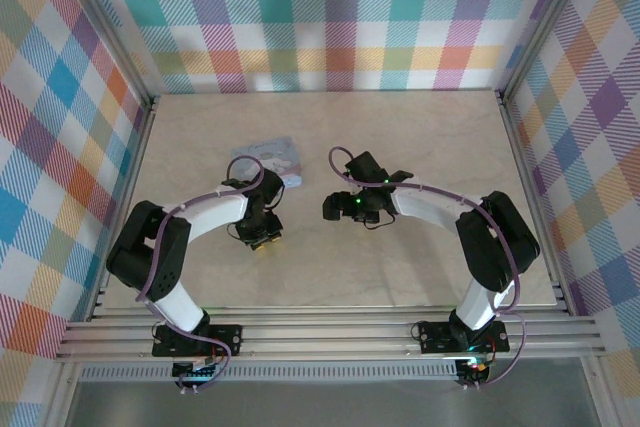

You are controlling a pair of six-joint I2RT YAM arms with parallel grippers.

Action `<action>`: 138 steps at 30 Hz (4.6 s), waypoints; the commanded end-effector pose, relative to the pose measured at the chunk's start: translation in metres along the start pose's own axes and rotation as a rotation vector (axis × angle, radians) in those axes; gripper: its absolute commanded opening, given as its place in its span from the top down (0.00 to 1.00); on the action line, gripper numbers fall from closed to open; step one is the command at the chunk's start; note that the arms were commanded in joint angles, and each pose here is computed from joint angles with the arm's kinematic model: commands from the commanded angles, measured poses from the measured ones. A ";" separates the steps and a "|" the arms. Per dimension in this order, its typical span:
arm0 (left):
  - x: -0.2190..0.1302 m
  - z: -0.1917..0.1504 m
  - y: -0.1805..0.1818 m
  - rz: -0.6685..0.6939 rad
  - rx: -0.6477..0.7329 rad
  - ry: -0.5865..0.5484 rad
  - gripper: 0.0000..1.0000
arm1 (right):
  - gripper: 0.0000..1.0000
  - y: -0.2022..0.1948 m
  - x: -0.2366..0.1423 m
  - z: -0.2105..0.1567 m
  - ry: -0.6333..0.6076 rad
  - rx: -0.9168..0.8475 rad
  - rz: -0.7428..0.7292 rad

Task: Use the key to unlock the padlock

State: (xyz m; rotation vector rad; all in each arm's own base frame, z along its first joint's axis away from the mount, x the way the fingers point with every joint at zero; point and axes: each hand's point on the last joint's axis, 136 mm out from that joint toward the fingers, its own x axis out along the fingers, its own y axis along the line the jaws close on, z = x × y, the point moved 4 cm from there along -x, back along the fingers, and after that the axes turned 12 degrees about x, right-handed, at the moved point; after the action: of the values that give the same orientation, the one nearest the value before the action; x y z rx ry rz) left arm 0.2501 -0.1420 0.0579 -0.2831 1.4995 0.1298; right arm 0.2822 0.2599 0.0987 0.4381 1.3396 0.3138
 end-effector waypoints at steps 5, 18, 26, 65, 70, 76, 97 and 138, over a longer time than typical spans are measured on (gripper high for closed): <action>0.006 0.002 -0.010 -0.006 0.033 0.015 0.71 | 0.16 0.005 0.003 0.000 -0.002 -0.003 0.011; -0.028 0.015 -0.014 -0.003 0.048 -0.073 0.74 | 0.16 0.006 -0.002 0.000 -0.018 -0.002 0.017; -0.010 0.012 -0.031 -0.004 0.073 -0.022 0.70 | 0.16 0.001 -0.005 -0.004 -0.017 -0.006 0.006; -0.064 0.023 -0.072 -0.140 0.559 -0.182 1.00 | 0.20 -0.014 -0.055 0.012 -0.088 0.143 0.232; -0.087 0.023 -0.094 -0.283 0.654 -0.233 1.00 | 0.25 -0.015 -0.090 0.024 -0.144 0.147 0.357; -0.119 0.024 -0.120 -0.442 0.734 -0.299 1.00 | 0.29 0.001 -0.122 0.021 -0.196 0.022 0.470; -0.168 0.024 -0.153 -0.614 0.463 -0.136 1.00 | 0.43 0.051 -0.086 0.013 -0.569 -0.664 0.613; -0.200 0.030 -0.141 -0.674 0.453 -0.217 1.00 | 0.71 0.065 -0.091 -0.014 -0.576 -0.913 0.595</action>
State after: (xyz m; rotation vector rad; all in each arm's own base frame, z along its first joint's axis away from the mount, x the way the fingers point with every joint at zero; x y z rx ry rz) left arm 0.2934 -0.2619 0.2586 -0.3522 1.1893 -0.7149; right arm 0.2608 0.2802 0.2095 0.1586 0.3469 1.1238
